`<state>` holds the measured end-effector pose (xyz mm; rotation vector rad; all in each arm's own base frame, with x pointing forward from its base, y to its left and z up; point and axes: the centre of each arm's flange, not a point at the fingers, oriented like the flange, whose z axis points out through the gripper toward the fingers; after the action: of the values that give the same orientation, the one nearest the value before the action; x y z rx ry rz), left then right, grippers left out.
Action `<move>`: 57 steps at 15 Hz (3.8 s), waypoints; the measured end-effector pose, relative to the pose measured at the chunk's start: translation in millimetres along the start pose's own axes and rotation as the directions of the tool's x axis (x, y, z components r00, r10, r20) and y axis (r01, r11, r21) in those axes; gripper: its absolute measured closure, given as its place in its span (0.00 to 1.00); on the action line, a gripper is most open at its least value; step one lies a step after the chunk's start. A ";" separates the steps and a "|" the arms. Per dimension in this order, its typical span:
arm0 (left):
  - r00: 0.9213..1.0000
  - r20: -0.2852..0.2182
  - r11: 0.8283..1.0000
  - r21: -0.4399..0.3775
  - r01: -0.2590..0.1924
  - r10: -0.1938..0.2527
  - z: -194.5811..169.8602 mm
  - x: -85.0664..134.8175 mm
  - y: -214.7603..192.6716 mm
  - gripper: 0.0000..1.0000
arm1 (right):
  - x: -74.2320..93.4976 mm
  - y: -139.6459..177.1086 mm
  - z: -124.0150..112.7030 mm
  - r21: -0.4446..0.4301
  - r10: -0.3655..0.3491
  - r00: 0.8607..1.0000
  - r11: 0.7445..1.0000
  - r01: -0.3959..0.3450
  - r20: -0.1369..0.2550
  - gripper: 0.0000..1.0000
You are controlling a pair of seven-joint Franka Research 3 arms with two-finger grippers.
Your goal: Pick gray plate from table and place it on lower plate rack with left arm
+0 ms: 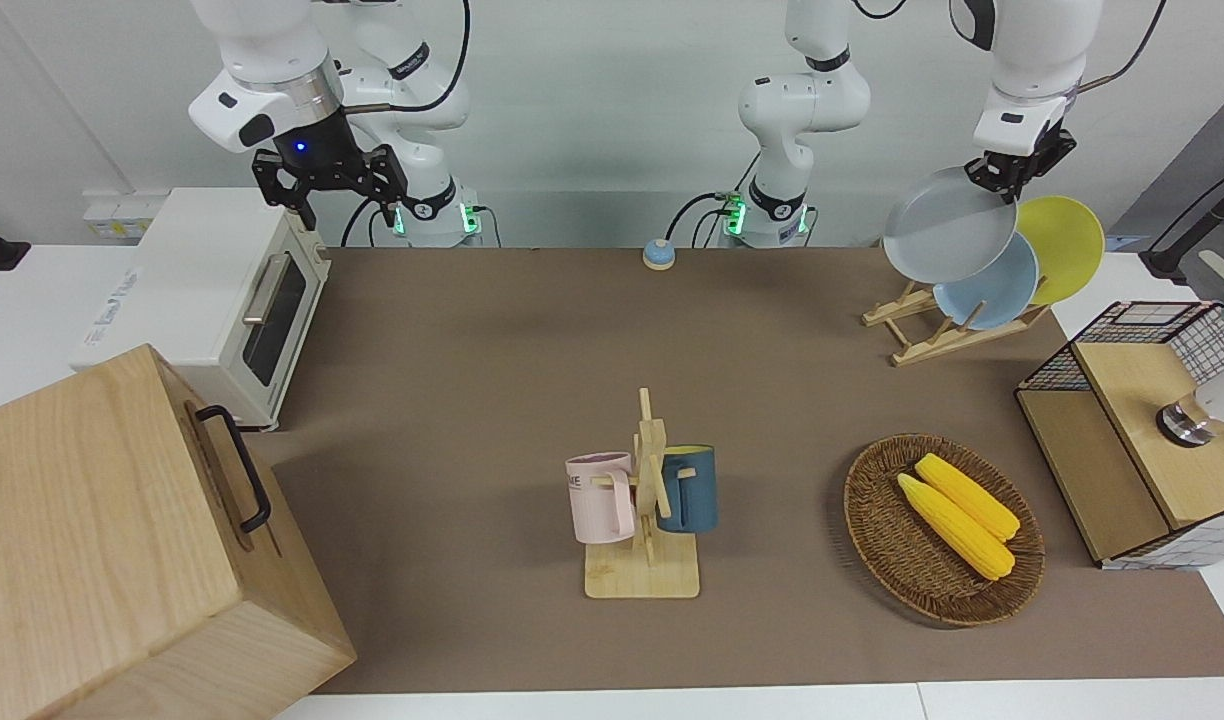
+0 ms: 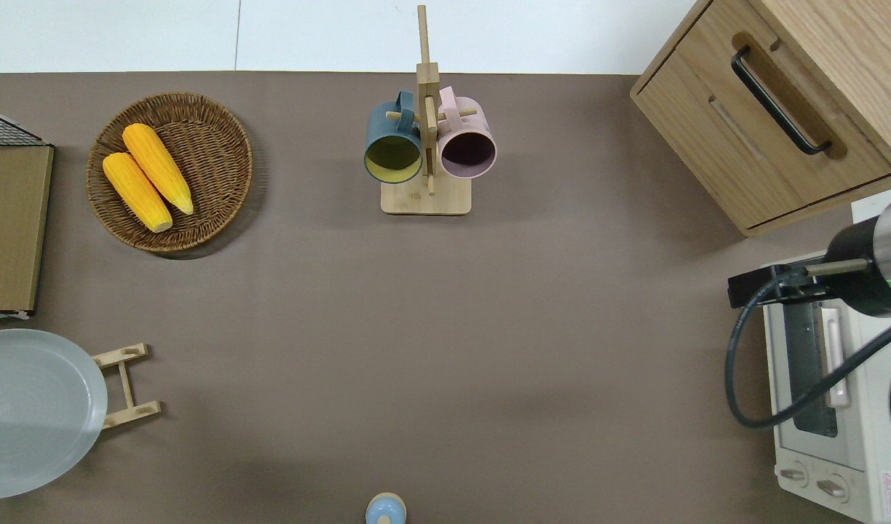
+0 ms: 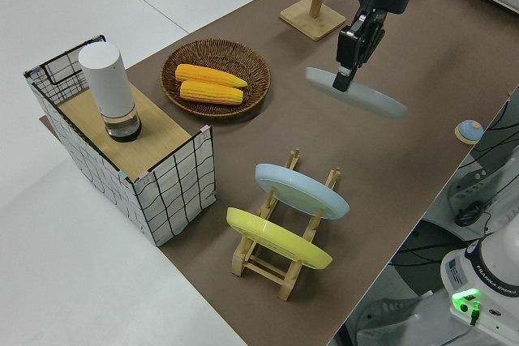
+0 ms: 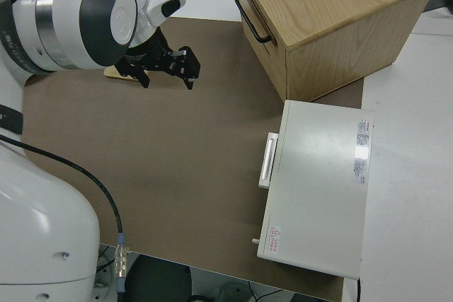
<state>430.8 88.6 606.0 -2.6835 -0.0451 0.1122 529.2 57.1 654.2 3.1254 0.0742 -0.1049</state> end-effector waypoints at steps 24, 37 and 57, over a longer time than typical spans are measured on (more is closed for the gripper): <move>0.990 0.012 0.889 0.441 0.123 -0.143 65.3 4.2 77.4 0.96 | 0.0 0.0 0.0 0.000 0.000 1.000 1.000 0.000 0.000 0.01; 0.979 -0.042 0.833 0.519 0.191 -0.199 94.3 8.0 127.8 0.96 | 0.0 0.0 0.0 0.000 0.000 1.000 1.000 0.000 0.000 0.01; 0.971 -0.063 0.793 0.567 0.225 -0.231 137.6 10.7 173.2 0.96 | 0.0 0.0 0.0 0.000 0.000 1.000 1.000 0.000 0.000 0.01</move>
<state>431.9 -6.0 405.8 -2.0516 -0.2934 0.0506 529.2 57.1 654.2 3.1254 0.0742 -0.1049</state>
